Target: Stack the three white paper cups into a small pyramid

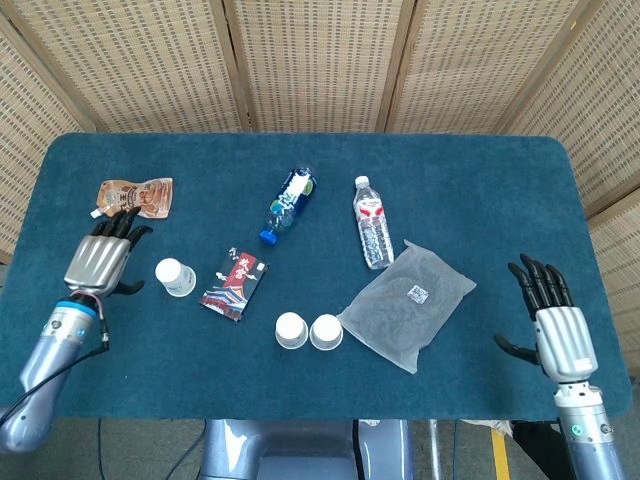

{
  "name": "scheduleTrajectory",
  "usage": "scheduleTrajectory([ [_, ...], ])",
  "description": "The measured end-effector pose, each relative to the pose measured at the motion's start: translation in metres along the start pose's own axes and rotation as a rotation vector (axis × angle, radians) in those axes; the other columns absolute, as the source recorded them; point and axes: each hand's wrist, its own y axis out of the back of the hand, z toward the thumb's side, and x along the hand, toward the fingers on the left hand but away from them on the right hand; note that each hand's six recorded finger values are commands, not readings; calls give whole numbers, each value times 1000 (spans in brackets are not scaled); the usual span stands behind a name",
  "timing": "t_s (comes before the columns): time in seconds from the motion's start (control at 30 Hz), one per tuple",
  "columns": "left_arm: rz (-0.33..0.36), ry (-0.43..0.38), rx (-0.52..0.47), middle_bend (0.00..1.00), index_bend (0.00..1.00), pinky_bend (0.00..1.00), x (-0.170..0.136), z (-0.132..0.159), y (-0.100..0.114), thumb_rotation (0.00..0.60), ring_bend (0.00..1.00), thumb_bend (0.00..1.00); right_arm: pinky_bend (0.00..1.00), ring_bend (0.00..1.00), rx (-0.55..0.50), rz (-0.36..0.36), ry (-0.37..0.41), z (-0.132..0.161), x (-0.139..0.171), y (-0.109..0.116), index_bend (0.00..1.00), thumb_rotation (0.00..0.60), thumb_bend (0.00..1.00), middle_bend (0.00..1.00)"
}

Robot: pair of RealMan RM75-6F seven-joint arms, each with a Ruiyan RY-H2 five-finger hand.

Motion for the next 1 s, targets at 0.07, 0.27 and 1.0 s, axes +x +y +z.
scheduleTrajectory([
  [0.07, -22, 3, 6, 0, 232, 128, 8, 4, -6, 600, 0, 226, 74, 0, -1, -1, -7, -2, 0, 1, 67, 600, 204, 0],
  [0.27, -89, 4, 47, 0, 265, 128, 24, 16, -27, 600, 0, 227, 72, 0, -2, -1, -17, -6, 0, 1, 67, 600, 204, 0],
  [1.0, -177, 35, 80, 0, 385, 129, 38, 21, -69, 600, 0, 241, 72, 0, -23, 16, -31, -12, -2, 0, 68, 600, 204, 0],
])
